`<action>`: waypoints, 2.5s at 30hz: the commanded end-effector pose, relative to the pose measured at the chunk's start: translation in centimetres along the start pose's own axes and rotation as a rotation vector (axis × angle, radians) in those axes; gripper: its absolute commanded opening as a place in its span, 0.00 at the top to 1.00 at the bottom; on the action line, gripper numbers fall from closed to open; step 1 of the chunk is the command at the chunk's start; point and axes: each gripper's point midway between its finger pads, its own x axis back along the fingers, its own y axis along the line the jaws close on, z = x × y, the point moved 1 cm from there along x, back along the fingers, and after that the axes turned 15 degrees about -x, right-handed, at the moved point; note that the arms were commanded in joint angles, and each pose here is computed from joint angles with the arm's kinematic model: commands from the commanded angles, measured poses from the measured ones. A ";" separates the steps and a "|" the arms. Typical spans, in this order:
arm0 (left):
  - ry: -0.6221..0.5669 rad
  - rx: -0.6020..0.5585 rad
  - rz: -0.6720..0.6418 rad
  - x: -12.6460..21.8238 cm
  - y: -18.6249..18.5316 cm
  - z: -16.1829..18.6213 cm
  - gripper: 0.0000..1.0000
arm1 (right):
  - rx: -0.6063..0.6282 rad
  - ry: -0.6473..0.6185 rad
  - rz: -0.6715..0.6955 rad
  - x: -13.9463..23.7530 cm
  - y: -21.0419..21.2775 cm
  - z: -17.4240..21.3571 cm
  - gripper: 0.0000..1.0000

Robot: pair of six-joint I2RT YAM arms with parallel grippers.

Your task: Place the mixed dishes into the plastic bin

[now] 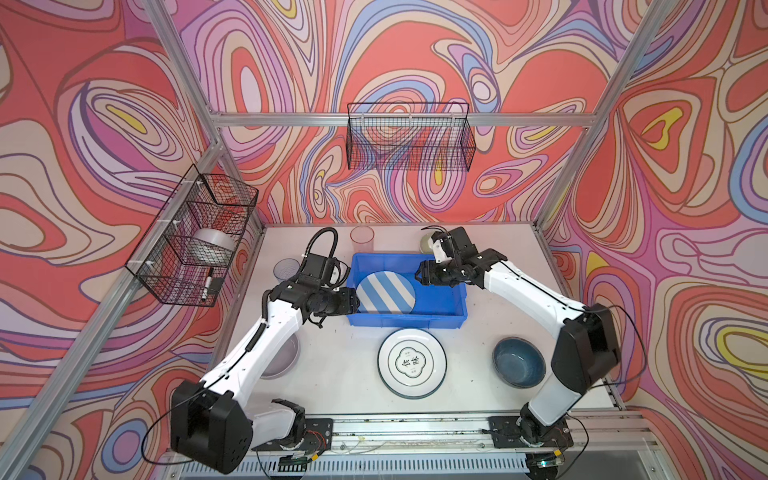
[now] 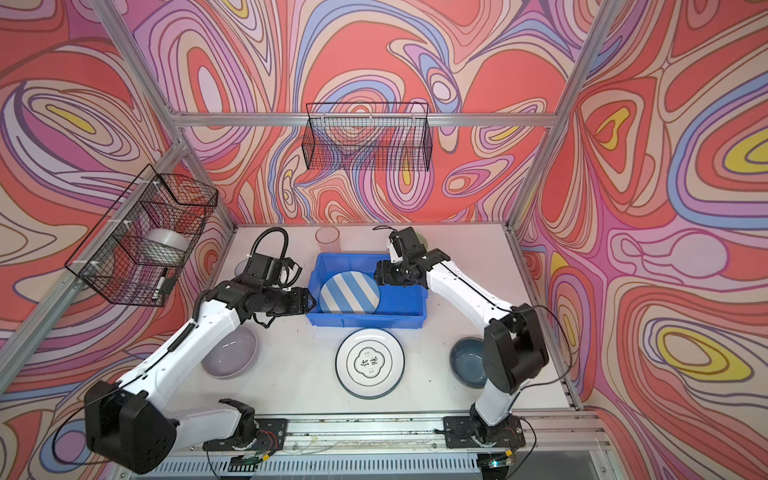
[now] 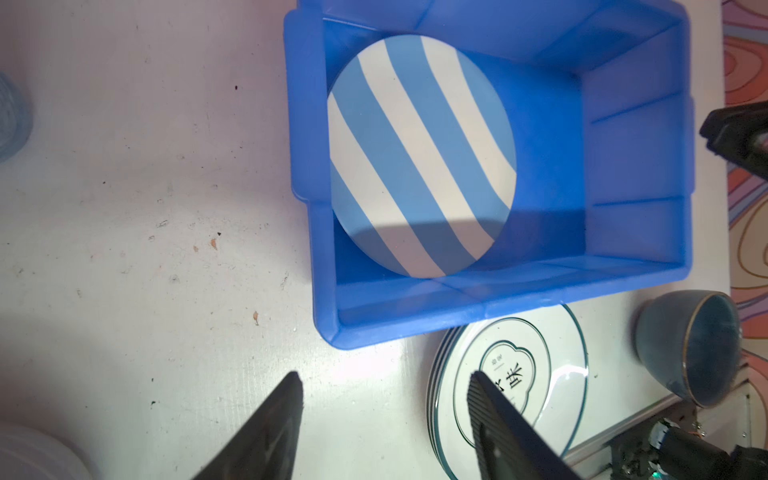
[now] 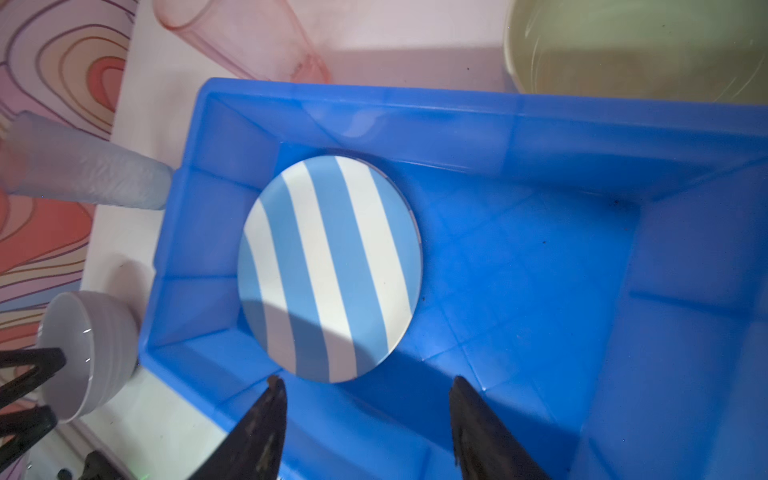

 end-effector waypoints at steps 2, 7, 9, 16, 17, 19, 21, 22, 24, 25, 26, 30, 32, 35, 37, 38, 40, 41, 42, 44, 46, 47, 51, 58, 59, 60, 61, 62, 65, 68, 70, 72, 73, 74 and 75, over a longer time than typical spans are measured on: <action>0.045 0.004 0.045 1.5 -1.3 3.2 0.31 | 0.008 0.098 -0.073 2.3 -0.1 4.0 0.36; 0.066 -0.038 0.054 1.3 -3.4 6.0 0.33 | -0.028 0.145 -0.115 4.5 -1.1 7.5 0.38; 0.060 -0.044 0.069 0.9 -4.4 6.8 0.36 | -0.032 0.173 -0.126 5.1 -1.7 9.2 0.38; 0.067 -0.050 0.161 -1.3 -6.3 9.3 0.46 | -0.060 0.279 -0.085 6.2 -4.7 14.2 0.42; 0.073 -0.054 0.160 -1.6 -6.4 9.5 0.47 | -0.074 0.285 -0.084 6.2 -5.1 14.7 0.43; 0.081 -0.065 0.162 -2.1 -6.9 9.8 0.49 | -0.101 0.293 -0.089 5.9 -5.5 15.4 0.45; 0.088 -0.072 0.150 -2.8 -7.2 10.1 0.49 | -0.128 0.297 -0.085 5.4 -6.1 16.0 0.47; 0.091 -0.075 0.139 -3.1 -7.4 10.2 0.49 | -0.143 0.299 -0.082 5.2 -6.4 16.3 0.48; 0.095 -0.084 0.122 -3.8 -7.7 10.5 0.50 | -0.158 0.304 -0.089 4.7 -6.8 16.8 0.50; 0.099 -0.090 0.116 -4.1 -7.9 10.6 0.50 | -0.165 0.306 -0.088 4.5 -7.0 17.0 0.51; 0.104 -0.092 0.110 -4.4 -8.0 10.8 0.50 | -0.171 0.304 -0.087 4.3 -7.2 17.2 0.51; 0.129 -0.097 0.084 -5.7 -8.0 11.5 0.54 | -0.197 0.302 -0.067 3.5 -8.3 17.9 0.53; 0.142 -0.093 0.076 -6.4 -8.0 11.9 0.56 | -0.207 0.302 -0.061 3.2 -8.7 18.3 0.55; 0.161 -0.090 0.083 -7.0 -8.4 12.2 0.58 | -0.218 0.303 -0.056 2.7 -9.2 18.8 0.57; 0.172 -0.098 0.078 -7.3 -8.6 12.4 0.59 | -0.227 0.307 -0.050 2.4 -9.7 19.2 0.58; 0.176 -0.101 0.073 -7.4 -8.6 12.5 0.60 | -0.231 0.310 -0.048 2.3 -9.8 19.4 0.59; 0.188 -0.101 0.054 -7.8 -8.4 12.8 0.62 | -0.240 0.316 -0.047 2.0 -10.1 19.7 0.60; 0.194 -0.101 0.050 -8.0 -8.4 12.9 0.63 | -0.242 0.318 -0.046 1.9 -10.2 19.9 0.60; 0.200 -0.100 0.047 -8.2 -8.4 13.1 0.64 | -0.244 0.315 -0.049 1.8 -10.2 19.9 0.61; 0.211 -0.097 0.041 -8.6 -8.3 13.5 0.65 | -0.249 0.314 -0.054 1.6 -10.2 20.0 0.62; 0.215 -0.095 0.040 -8.9 -8.4 13.7 0.66 | -0.250 0.317 -0.060 1.4 -10.2 20.2 0.64; 0.218 -0.094 0.039 -9.0 -8.5 13.9 0.67 | -0.251 0.319 -0.061 1.3 -10.2 20.3 0.64; 0.226 -0.096 0.023 -9.4 -8.3 14.2 0.69 | -0.253 0.326 -0.070 0.9 -10.1 20.6 0.65; 0.238 -0.097 0.015 -9.7 -8.3 14.7 0.70 | -0.257 0.332 -0.074 0.4 -10.1 20.8 0.66; 0.240 -0.099 0.014 -9.7 -8.3 14.8 0.70 | -0.255 0.332 -0.075 0.4 -10.1 20.8 0.66; 0.240 -0.100 0.014 -9.7 -8.3 14.8 0.70 | -0.256 0.333 -0.078 0.4 -10.0 20.9 0.66; 0.240 -0.101 0.013 -9.8 -8.3 14.8 0.71 | -0.258 0.333 -0.081 0.5 -9.9 20.8 0.67; 0.242 -0.100 0.012 -9.8 -8.3 14.9 0.71 | -0.257 0.331 -0.087 0.5 -9.8 20.8 0.67; 0.243 -0.102 0.013 -9.8 -8.4 14.9 0.71 | -0.258 0.327 -0.104 0.7 -9.5 20.7 0.68; 0.246 -0.103 0.013 -10.0 -8.4 14.9 0.71 | -0.258 0.331 -0.124 0.8 -9.2 20.8 0.68; 0.250 -0.105 0.015 -10.2 -8.5 15.0 0.72 | -0.264 0.331 -0.134 0.6 -9.2 20.8 0.69; 0.256 -0.106 0.014 -10.3 -8.5 15.2 0.72 | -0.273 0.333 -0.142 0.4 -9.2 21.0 0.69; 0.258 -0.106 0.016 -10.4 -8.5 15.2 0.72 | -0.278 0.335 -0.148 0.3 -9.2 21.0 0.69; 0.259 -0.108 0.016 -10.4 -8.5 15.3 0.73 | -0.284 0.336 -0.155 0.3 -9.1 21.1 0.70; 0.261 -0.109 0.017 -10.5 -8.6 15.3 0.73 | -0.289 0.337 -0.164 0.2 -9.1 21.1 0.70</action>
